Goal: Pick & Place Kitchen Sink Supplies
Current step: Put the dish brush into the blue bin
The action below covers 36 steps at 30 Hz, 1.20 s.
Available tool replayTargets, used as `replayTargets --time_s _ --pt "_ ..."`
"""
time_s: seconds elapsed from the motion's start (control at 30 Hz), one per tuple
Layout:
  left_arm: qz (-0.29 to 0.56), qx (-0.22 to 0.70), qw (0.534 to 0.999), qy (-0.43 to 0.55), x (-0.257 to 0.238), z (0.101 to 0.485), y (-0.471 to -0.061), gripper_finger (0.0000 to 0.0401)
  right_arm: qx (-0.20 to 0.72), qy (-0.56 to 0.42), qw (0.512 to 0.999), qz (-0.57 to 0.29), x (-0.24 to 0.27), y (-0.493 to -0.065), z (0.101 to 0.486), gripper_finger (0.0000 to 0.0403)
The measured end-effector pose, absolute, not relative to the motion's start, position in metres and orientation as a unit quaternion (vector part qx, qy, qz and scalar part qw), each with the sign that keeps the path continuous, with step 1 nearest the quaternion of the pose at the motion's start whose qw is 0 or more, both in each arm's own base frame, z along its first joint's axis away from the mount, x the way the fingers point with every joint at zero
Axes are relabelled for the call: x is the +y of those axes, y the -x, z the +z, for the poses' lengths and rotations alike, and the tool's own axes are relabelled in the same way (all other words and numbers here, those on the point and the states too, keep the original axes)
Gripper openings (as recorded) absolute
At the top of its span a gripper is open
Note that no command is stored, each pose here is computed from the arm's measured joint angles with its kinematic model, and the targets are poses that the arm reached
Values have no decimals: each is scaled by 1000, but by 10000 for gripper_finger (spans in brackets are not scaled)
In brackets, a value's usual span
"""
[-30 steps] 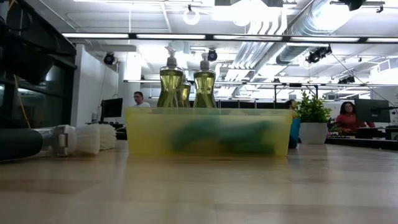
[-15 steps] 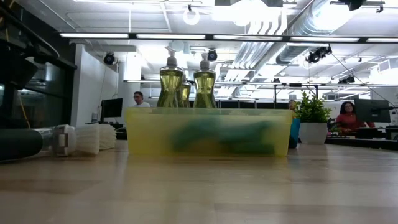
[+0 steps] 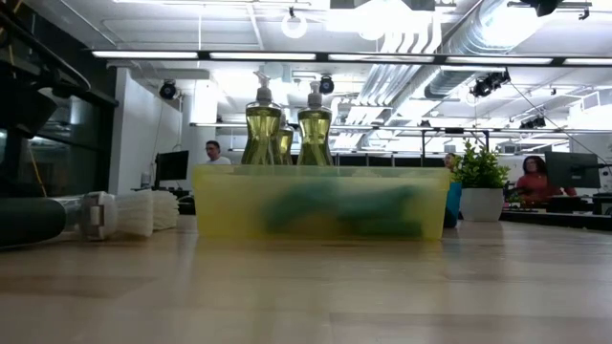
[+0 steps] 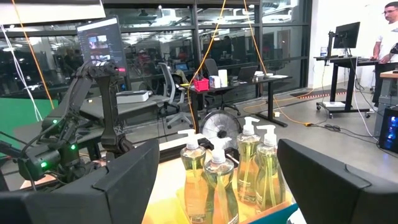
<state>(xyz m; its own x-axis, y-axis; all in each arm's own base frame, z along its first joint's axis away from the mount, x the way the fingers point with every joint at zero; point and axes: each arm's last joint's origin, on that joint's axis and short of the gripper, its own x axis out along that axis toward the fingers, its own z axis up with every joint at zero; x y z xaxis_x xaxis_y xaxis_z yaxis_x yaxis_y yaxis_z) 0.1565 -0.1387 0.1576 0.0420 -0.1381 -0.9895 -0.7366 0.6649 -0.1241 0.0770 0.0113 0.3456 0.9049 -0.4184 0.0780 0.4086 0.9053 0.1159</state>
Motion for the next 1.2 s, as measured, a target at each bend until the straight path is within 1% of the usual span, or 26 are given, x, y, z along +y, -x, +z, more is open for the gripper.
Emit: replayTargets --time_s 0.27,0.57,0.73,0.8,0.97,1.07,1.2 --pt "230 659 631 339 -139 158 -156 172 -50 -48 975 -212 11 -77 346 321" --pt "227 661 629 341 -140 158 -156 101 -51 -48 975 -212 11 -77 346 321" --pt "227 661 629 341 -140 158 -156 99 -51 -50 975 -211 11 -77 346 321" --pt "227 660 630 341 -140 158 -156 104 -56 -70 975 -205 12 -77 346 321" --pt "231 657 632 340 -139 158 -156 107 -72 -171 971 -151 14 -78 346 321" --pt "233 656 632 341 -139 158 -156 99 -68 -176 973 -130 15 -79 346 321" --pt "233 651 637 342 -138 161 -156 99 -66 -196 974 -96 17 -79 346 321"
